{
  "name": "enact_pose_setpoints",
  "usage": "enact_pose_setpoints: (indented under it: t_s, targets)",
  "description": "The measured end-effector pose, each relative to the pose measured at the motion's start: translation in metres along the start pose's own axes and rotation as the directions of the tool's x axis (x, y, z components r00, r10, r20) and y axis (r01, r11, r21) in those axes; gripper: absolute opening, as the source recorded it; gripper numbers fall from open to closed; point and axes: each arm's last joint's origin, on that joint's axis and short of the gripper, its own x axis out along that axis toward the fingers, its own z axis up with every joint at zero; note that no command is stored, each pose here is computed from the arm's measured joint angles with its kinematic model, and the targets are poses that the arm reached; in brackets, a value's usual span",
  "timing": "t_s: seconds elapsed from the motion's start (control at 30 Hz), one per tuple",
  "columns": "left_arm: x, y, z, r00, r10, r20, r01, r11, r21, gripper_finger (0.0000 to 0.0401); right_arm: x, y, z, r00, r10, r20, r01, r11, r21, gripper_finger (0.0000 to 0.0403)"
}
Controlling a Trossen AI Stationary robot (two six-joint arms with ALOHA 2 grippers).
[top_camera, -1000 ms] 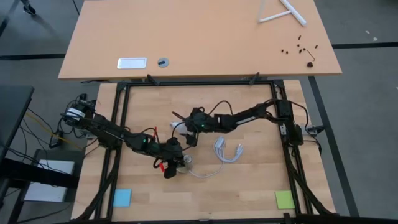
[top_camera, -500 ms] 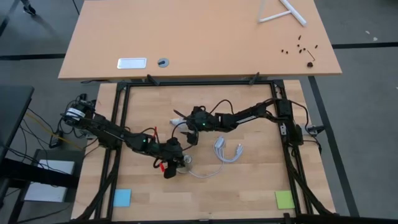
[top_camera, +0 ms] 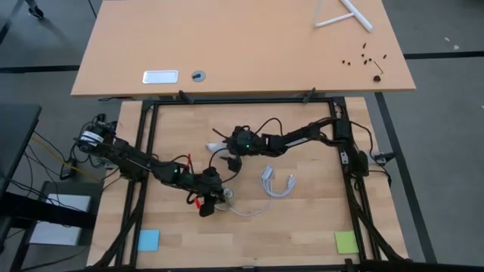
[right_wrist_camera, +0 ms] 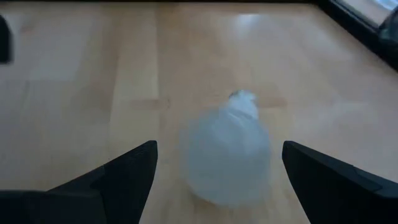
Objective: Screw lightbulb
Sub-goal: Insert the white lightbulb into the golden lamp
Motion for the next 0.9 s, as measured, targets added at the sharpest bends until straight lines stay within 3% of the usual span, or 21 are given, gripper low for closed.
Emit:
enact_pose_setpoints:
  t_s: [0.27, 0.57, 0.77, 0.9]
  targets:
    - [0.000, 0.000, 0.000, 1.000, -0.001, 0.002, 0.001, 1.000, -0.003, 0.0162, 0.020, -0.002, -0.024, 0.999, -0.030, 0.010, 0.030, 0.999, 0.017, 0.0353]
    - [0.000, 0.000, 0.001, 1.000, -0.007, 0.003, 0.007, 1.000, -0.004, 0.0162, 0.014, -0.003, -0.009, 0.997, -0.026, 0.073, 0.024, 0.999, 0.024, 0.0353]
    - [0.000, 0.000, 0.001, 1.000, -0.009, 0.003, 0.009, 1.000, -0.001, 0.0162, 0.013, 0.002, -0.006, 0.992, 0.074, 0.101, -0.079, 0.996, 0.040, 0.0352]
    - [0.000, -0.001, 0.001, 1.000, -0.010, 0.004, 0.010, 1.000, -0.002, 0.0162, 0.013, 0.008, -0.007, 0.991, 0.091, 0.096, -0.093, 0.996, 0.013, 0.0348]
